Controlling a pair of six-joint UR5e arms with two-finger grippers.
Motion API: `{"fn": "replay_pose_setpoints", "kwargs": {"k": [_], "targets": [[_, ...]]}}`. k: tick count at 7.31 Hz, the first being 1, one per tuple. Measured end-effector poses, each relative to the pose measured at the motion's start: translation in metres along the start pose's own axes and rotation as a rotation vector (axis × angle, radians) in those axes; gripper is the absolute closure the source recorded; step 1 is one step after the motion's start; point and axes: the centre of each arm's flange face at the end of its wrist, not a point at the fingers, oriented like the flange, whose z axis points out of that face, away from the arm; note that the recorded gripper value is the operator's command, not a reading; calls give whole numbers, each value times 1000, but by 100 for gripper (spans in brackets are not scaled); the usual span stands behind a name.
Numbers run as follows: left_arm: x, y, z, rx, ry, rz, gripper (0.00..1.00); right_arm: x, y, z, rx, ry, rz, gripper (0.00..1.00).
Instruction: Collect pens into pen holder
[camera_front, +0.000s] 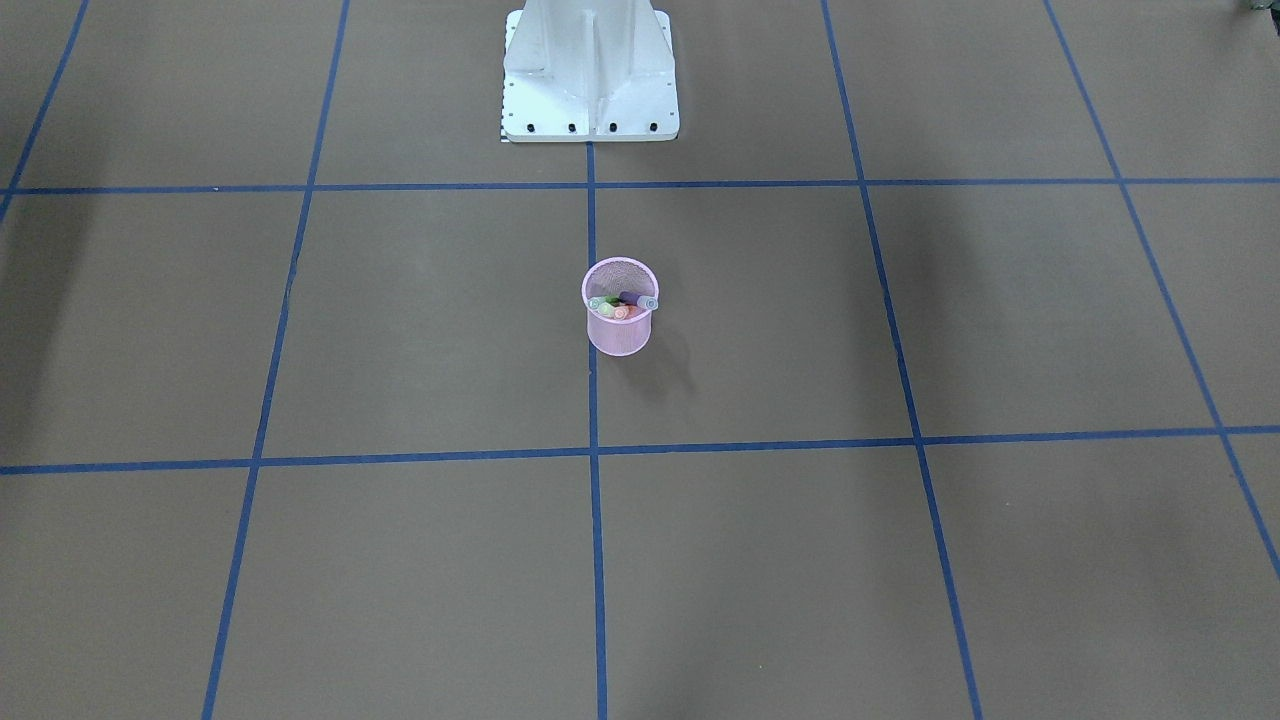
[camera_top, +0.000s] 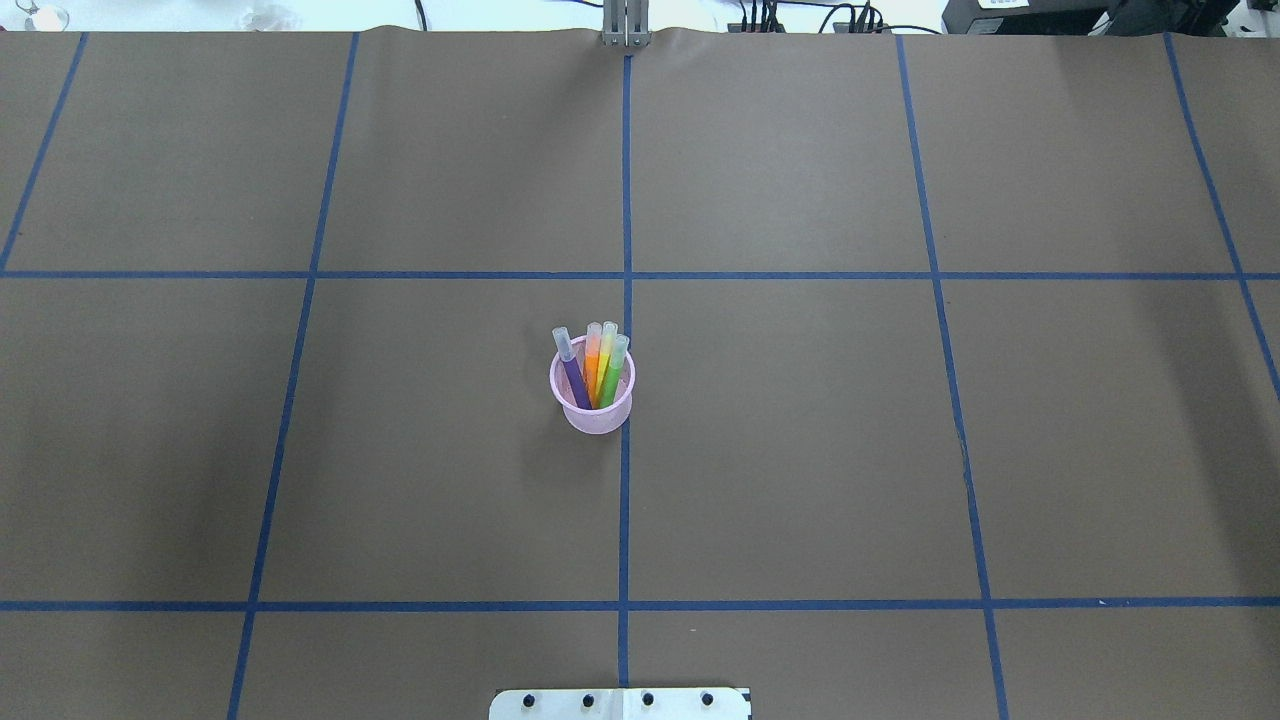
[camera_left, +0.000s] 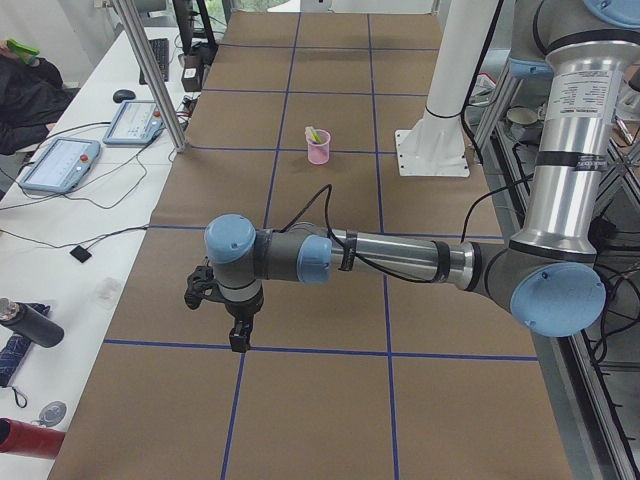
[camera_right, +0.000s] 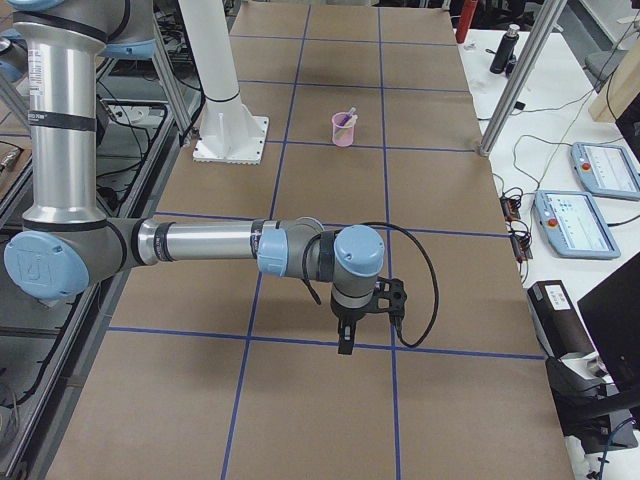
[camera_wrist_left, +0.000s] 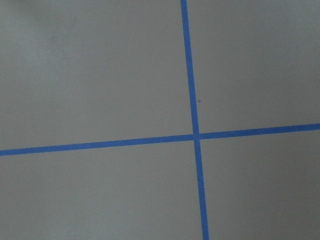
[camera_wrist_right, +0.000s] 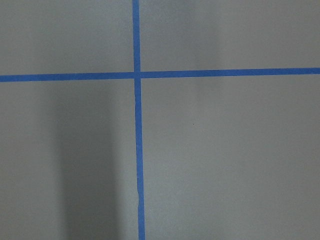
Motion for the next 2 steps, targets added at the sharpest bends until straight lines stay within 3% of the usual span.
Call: {"fn": "replay_pose_setpoints", "kwargs": {"k": [2], "targets": [[-7,12,9,-13,5,-8,0,-1,-1,-1,1,-1,1,0]]}}
